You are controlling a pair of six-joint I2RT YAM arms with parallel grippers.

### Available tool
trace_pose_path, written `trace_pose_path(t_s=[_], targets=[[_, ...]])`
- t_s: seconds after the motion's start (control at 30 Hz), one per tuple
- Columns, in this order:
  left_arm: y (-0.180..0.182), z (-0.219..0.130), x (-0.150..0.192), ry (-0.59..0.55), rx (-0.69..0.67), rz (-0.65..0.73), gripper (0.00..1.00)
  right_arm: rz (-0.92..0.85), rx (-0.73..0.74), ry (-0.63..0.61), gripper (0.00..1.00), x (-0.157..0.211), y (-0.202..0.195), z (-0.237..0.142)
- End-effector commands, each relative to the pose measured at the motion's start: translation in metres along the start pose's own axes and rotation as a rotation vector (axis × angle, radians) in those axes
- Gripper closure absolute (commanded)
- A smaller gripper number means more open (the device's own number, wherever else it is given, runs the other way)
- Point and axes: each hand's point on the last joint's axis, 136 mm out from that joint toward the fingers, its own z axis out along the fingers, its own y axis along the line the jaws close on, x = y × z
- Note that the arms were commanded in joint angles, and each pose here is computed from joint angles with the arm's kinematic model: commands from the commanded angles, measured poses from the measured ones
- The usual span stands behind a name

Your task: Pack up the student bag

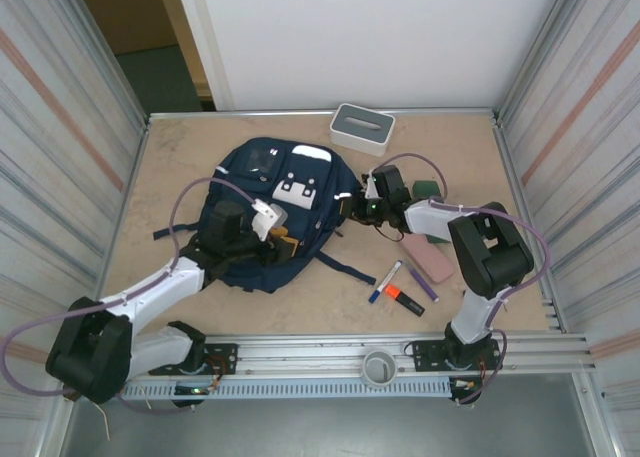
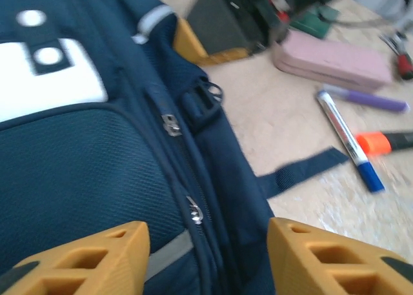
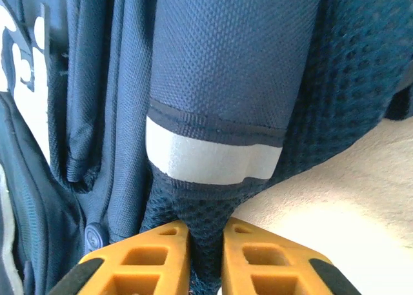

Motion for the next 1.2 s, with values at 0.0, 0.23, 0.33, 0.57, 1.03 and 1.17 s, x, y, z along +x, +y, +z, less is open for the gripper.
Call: trace_pose_path(t_s=[0.0,0.23,0.33,0.57,1.03,1.17], targets=[[0.027,-0.011,0.008,0.025,-0.19,-0.144,0.42,-0.038,0.052,0.088,0.84,0.036,-0.011,0.007],[0.057,-0.018,0.022,0.118,-0.382,-0.25,0.39,-0.051,0.061,-0.04,0.61,0.015,-0.002,-0.028],[0.058,-0.013,0.018,0.146,-0.423,-0.239,0.37,-0.062,0.05,-0.104,0.48,0.004,0.01,-0.038],[0.045,0.013,0.01,0.229,-0.486,-0.085,0.32,-0.049,0.075,-0.145,0.38,-0.006,0.009,-0.023],[0.081,0.036,0.023,0.374,-0.639,0.02,0.35,-0.046,0.102,-0.022,0.89,0.044,-0.009,0.005],[0.103,0.02,0.011,0.333,-0.682,-0.018,0.34,-0.045,0.062,0.023,0.94,0.066,0.004,0.014]])
